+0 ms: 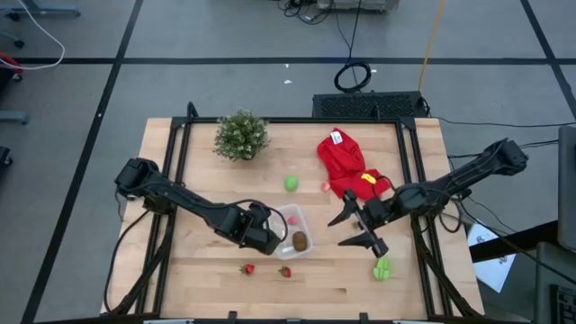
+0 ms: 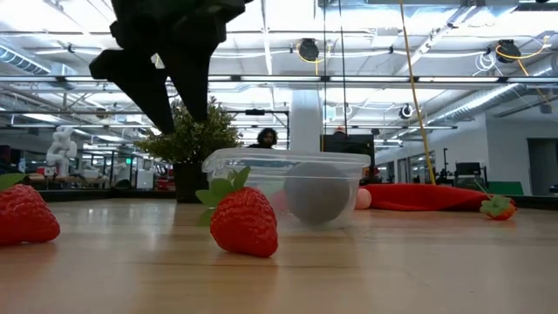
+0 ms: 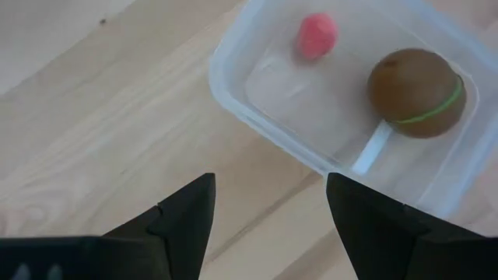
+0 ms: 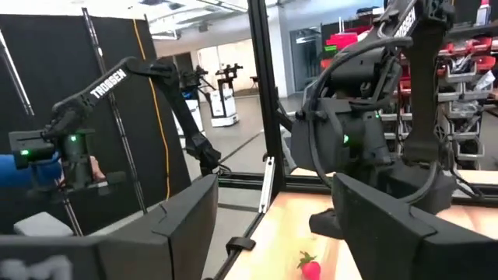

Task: Pick and placing Produce into tupperware
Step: Adjust the transparent bin

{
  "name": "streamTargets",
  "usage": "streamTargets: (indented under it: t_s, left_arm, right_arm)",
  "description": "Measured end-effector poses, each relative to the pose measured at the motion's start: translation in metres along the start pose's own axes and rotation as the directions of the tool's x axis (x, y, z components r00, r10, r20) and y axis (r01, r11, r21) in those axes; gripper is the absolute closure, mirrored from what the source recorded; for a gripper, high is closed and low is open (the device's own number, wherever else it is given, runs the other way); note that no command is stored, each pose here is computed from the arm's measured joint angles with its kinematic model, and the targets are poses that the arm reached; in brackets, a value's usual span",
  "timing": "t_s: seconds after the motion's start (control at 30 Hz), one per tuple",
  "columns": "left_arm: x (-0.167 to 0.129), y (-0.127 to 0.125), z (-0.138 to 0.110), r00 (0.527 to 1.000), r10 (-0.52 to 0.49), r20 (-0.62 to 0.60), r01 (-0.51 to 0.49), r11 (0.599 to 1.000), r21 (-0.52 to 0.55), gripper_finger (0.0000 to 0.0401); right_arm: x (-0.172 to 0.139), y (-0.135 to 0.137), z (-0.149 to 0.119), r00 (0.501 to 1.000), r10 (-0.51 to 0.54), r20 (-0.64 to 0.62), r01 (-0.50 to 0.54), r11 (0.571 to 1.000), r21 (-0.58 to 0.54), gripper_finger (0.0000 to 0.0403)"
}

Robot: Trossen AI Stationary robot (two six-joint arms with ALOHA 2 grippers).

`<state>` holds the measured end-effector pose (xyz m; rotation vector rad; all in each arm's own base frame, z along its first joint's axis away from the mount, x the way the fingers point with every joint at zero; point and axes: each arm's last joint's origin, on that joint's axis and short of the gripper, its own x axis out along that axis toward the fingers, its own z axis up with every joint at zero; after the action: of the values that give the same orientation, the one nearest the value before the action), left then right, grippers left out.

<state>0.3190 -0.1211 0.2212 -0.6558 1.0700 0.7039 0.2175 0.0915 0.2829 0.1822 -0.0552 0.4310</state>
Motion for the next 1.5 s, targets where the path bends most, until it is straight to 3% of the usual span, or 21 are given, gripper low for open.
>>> streamTargets:
  t_s: [0.1, 0.37, 0.53, 0.8, 1.0, 1.5]
  left_arm:
    - [0.005, 0.003, 0.004, 1.000, 0.009, 0.015, -0.008, 0.999, -0.031, 0.0151]
    - [0.026, 0.009, 0.028, 0.997, -0.080, 0.015, 0.082, 0.983, -0.166, 0.0151]
    - [0.035, 0.015, 0.036, 0.998, -0.056, -0.036, 0.047, 0.975, -0.217, 0.0151]
    - [0.036, 0.020, 0.040, 0.999, -0.027, -0.036, 0.018, 0.971, -0.236, 0.0151]
    - [0.043, 0.027, 0.042, 0.997, 0.042, -0.067, -0.058, 0.967, -0.249, 0.0151]
    - [0.051, 0.031, 0.053, 0.996, 0.041, -0.079, -0.060, 0.965, -0.256, 0.0151]
  right_arm:
    - [0.003, 0.000, -0.002, 1.000, 0.001, 0.011, -0.001, 1.000, 0.000, 0.0161]
    - [0.005, 0.000, -0.001, 0.999, 0.006, 0.044, -0.006, 1.000, -0.002, 0.0161]
    - [0.005, 0.000, -0.001, 0.999, 0.005, 0.040, -0.005, 1.000, -0.001, 0.0161]
    - [0.005, 0.000, -0.001, 0.999, 0.007, 0.039, -0.007, 1.000, -0.002, 0.0161]
    - [0.005, 0.001, -0.001, 0.999, 0.013, 0.039, -0.013, 1.000, 0.001, 0.0161]
    - [0.005, 0.011, -0.002, 0.998, 0.057, 0.039, -0.056, 0.998, -0.027, 0.0161]
